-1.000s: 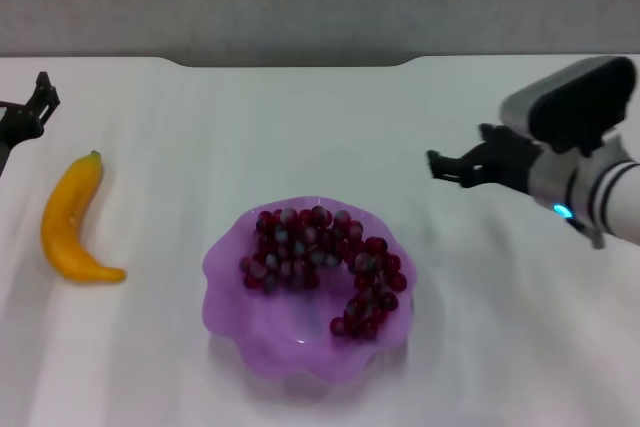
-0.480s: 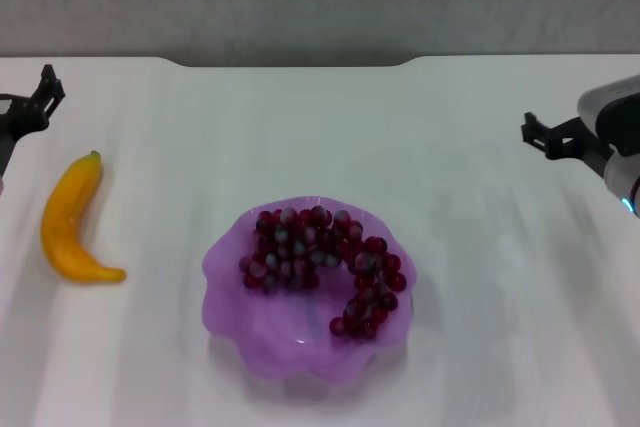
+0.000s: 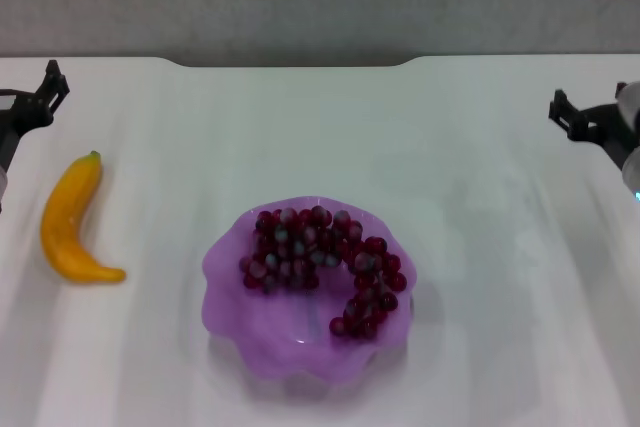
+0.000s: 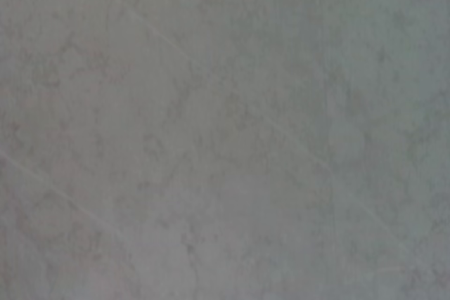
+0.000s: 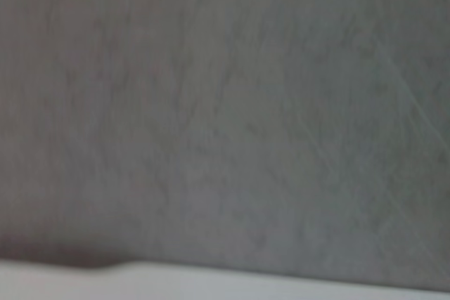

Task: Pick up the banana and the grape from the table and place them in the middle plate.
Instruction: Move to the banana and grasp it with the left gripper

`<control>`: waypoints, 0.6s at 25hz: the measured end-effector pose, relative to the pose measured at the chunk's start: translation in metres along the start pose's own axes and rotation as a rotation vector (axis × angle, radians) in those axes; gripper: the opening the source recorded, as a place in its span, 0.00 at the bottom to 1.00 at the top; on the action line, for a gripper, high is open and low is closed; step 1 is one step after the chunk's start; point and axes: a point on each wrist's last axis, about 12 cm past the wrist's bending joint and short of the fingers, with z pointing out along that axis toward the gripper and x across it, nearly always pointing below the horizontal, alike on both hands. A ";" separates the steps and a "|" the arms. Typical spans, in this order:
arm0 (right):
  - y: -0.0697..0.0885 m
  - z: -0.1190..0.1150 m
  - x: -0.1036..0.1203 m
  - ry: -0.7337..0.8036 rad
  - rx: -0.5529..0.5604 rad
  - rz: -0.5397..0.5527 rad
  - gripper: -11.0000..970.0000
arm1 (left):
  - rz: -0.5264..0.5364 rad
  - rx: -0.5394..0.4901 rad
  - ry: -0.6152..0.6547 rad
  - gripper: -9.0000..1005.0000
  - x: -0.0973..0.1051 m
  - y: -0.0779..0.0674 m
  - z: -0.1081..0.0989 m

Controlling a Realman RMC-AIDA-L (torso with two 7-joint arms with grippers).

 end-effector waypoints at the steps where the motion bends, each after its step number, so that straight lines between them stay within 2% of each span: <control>1: -0.001 -0.001 0.000 -0.022 -0.012 0.030 0.87 | 0.000 -0.001 0.001 0.76 0.000 0.000 0.000; 5: -0.004 -0.007 0.000 -0.111 -0.065 0.109 0.87 | 0.001 -0.002 0.003 0.76 0.001 0.001 -0.001; 8: -0.006 -0.014 0.001 -0.178 -0.068 0.117 0.87 | 0.000 -0.001 0.001 0.75 0.000 0.000 0.000; 15: -0.008 -0.014 0.006 -0.159 -0.061 0.103 0.87 | 0.000 0.000 0.000 0.75 0.000 0.000 0.000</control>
